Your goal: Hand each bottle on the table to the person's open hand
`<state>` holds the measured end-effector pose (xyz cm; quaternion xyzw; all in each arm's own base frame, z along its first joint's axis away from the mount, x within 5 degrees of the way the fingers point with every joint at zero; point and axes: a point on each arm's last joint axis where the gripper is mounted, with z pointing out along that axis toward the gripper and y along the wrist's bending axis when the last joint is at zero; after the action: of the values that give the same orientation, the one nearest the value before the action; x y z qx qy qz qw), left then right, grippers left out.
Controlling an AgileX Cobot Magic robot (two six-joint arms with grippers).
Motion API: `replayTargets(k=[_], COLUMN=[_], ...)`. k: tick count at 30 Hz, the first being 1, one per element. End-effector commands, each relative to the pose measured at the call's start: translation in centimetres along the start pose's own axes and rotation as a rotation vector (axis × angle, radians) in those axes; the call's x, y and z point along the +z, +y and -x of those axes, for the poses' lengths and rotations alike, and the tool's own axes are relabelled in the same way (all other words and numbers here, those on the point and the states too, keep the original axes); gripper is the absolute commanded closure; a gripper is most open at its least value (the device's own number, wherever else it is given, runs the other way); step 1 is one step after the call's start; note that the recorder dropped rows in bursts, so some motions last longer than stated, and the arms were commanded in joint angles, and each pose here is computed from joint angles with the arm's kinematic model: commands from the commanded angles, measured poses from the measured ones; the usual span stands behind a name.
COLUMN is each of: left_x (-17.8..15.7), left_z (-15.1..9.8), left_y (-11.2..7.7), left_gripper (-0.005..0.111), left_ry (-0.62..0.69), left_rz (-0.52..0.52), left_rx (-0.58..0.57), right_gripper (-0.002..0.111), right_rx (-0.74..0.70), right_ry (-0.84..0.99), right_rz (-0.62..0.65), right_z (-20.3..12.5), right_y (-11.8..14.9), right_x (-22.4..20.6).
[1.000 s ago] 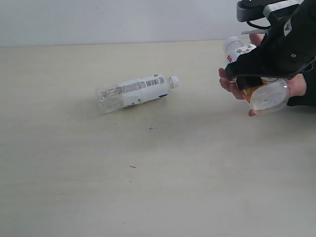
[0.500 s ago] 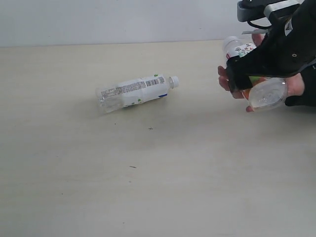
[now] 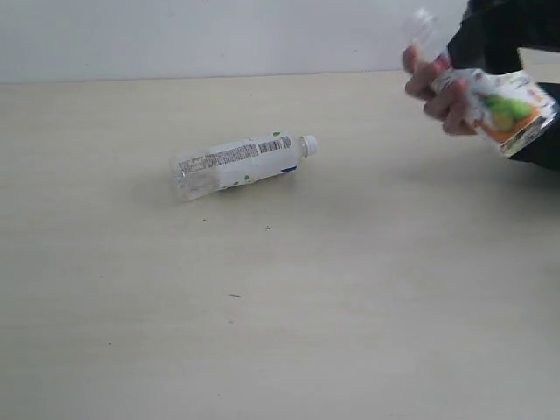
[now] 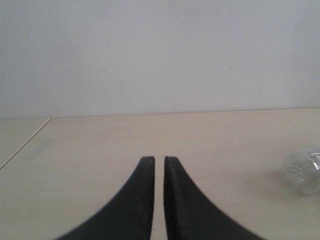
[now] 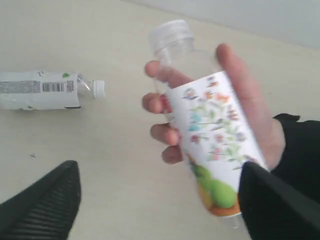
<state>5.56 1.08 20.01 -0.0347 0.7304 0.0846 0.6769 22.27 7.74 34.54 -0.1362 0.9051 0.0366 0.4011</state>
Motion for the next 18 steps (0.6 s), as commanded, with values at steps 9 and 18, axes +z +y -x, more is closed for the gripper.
replayTargets(k=[9,18], left_x=[0.0,0.0], left_z=[0.0,0.0], left_y=[0.0,0.0], left_gripper=[0.097,0.097], left_ry=[-0.012,-0.012], left_rz=[0.001,0.001], left_rx=[-0.003,-0.003], right_gripper=[0.108,0.108], right_rx=[0.001,0.032], right_ry=[-0.323,-0.486], right_rz=[0.033,0.072], right_z=[-7.6,-12.1], right_y=[-0.8,-0.7], right_x=[-8.6,-9.2])
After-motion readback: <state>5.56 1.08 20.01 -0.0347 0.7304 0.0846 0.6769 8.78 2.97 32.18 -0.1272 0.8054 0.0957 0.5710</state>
